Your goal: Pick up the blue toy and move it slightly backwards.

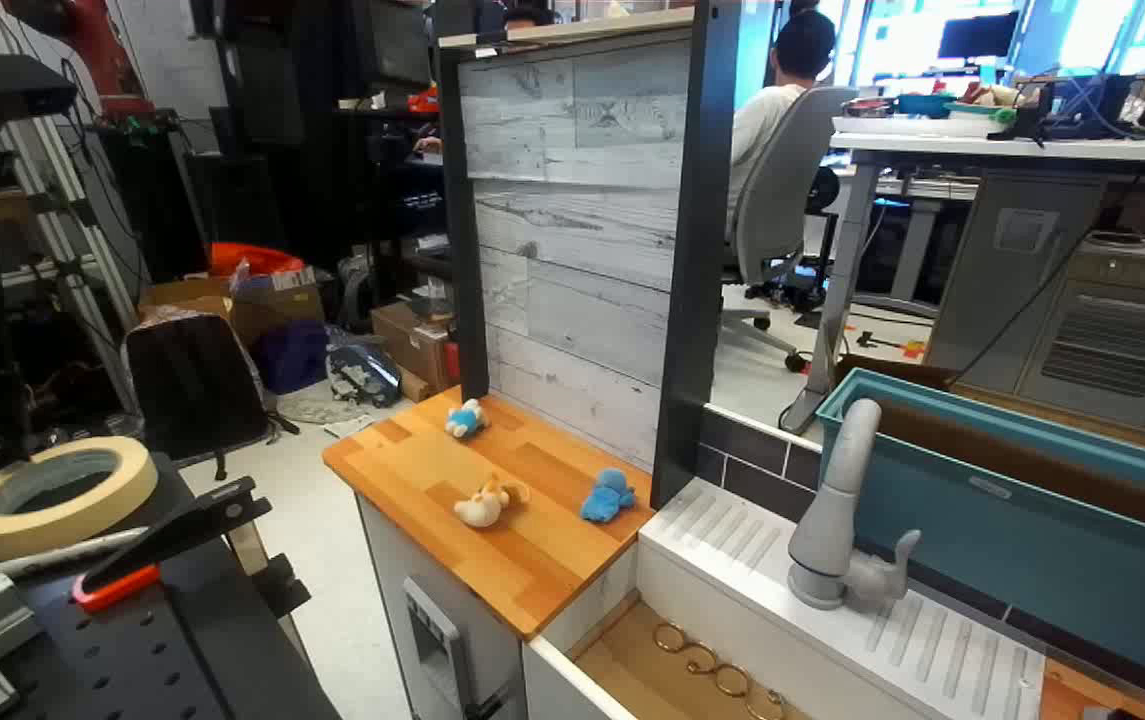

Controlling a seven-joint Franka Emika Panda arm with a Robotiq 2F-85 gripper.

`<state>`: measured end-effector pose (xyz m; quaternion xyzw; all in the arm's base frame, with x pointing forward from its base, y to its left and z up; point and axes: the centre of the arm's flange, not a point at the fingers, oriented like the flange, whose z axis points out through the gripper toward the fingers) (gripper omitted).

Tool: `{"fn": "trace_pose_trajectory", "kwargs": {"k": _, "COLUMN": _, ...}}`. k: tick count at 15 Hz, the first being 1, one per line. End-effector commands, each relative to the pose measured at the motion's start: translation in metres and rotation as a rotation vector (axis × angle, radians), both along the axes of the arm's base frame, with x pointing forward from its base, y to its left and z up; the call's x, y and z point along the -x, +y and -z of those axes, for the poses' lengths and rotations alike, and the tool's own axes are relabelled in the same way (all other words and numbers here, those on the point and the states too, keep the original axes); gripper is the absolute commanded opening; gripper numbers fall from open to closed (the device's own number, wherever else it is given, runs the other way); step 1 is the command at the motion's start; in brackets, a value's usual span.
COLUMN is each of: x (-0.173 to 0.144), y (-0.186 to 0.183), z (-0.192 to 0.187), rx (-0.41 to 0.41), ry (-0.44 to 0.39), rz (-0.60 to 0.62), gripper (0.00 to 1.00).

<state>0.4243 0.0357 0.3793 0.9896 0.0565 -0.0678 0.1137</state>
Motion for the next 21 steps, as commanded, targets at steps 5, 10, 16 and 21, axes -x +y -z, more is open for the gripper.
{"fn": "trace_pose_trajectory", "kwargs": {"k": 5, "x": 0.000, "y": 0.000, "z": -0.001, "rx": 0.000, "ry": -0.002, "rz": 0.000, "gripper": 1.00}}
{"fn": "trace_pose_trajectory", "kwargs": {"k": 10, "x": 0.000, "y": 0.000, "z": -0.001, "rx": 0.000, "ry": -0.002, "rz": 0.000, "gripper": 1.00}}
{"fn": "trace_pose_trajectory", "kwargs": {"k": 16, "x": -0.016, "y": 0.001, "z": 0.018, "rx": 0.024, "ry": 0.011, "rz": -0.003, "gripper": 1.00}}
{"fn": "trace_pose_trajectory", "kwargs": {"k": 21, "x": -0.043, "y": 0.016, "z": 0.065, "rx": 0.041, "ry": -0.044, "rz": -0.034, "gripper": 1.00}}
